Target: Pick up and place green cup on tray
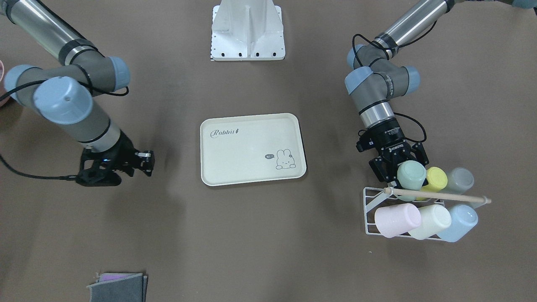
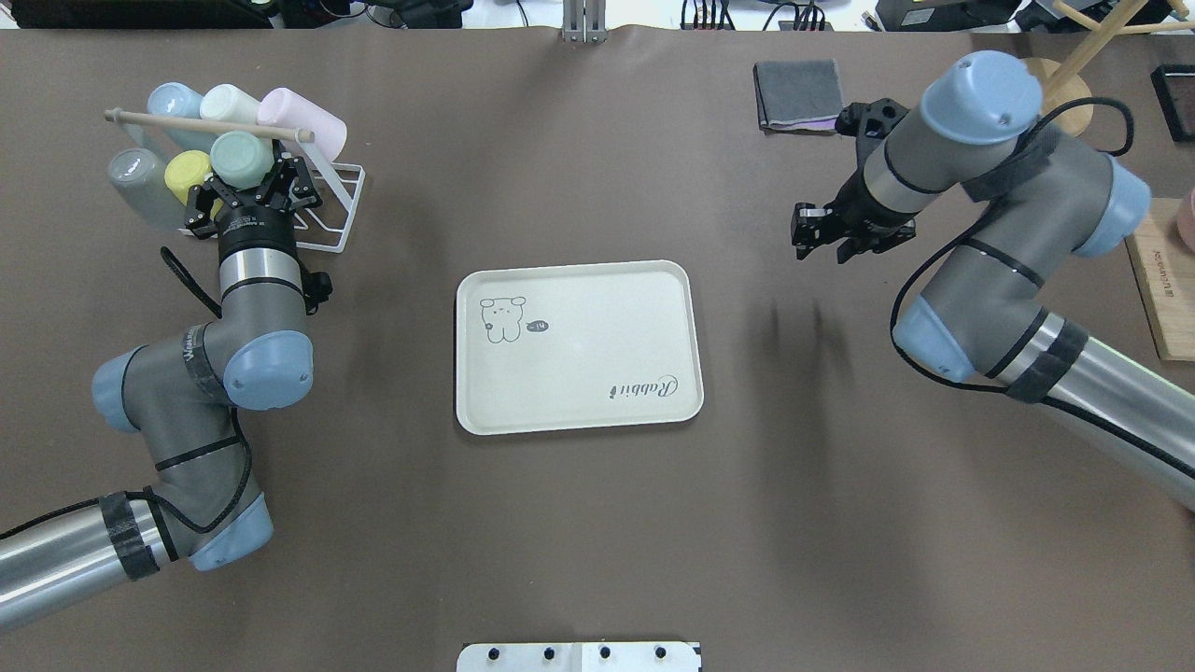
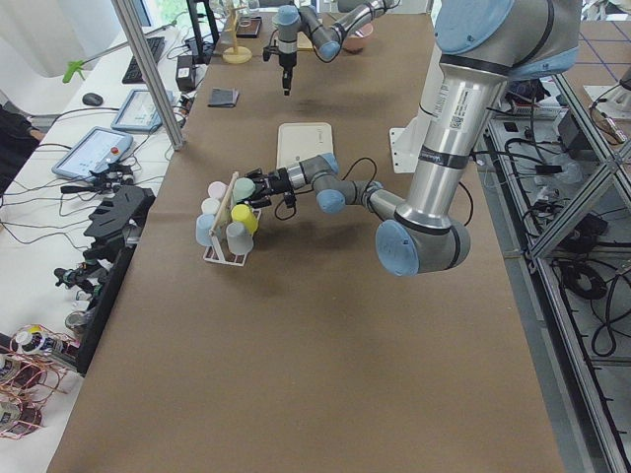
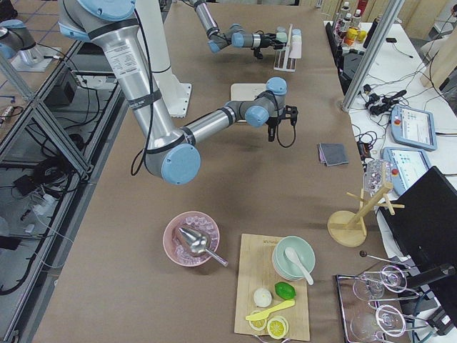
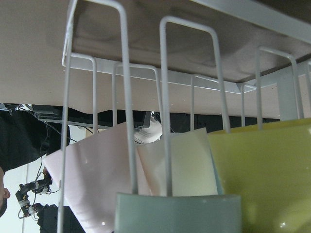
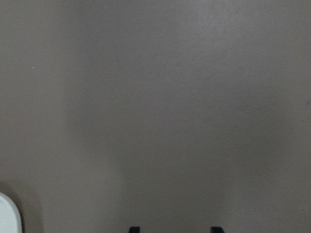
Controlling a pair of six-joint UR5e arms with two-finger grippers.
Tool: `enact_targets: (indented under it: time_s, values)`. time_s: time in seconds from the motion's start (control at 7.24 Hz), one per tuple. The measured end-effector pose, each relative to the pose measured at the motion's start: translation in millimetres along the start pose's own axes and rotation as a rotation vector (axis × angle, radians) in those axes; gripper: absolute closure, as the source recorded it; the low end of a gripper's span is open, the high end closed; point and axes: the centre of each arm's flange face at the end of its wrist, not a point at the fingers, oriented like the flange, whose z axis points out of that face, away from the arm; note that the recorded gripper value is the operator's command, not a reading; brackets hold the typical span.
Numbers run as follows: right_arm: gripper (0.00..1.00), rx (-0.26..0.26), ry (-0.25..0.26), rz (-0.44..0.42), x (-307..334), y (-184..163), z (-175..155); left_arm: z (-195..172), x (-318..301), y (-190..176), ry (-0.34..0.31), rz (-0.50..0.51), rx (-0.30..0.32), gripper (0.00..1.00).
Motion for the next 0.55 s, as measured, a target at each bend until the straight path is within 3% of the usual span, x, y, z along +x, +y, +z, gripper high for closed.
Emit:
enact_targets:
  time_s: [0.55]
  values:
    - [0.0,0.01,0.062,-0.01,170,-55,-87,-12,-4,-9,-0.018,0.004,0.016,0.92]
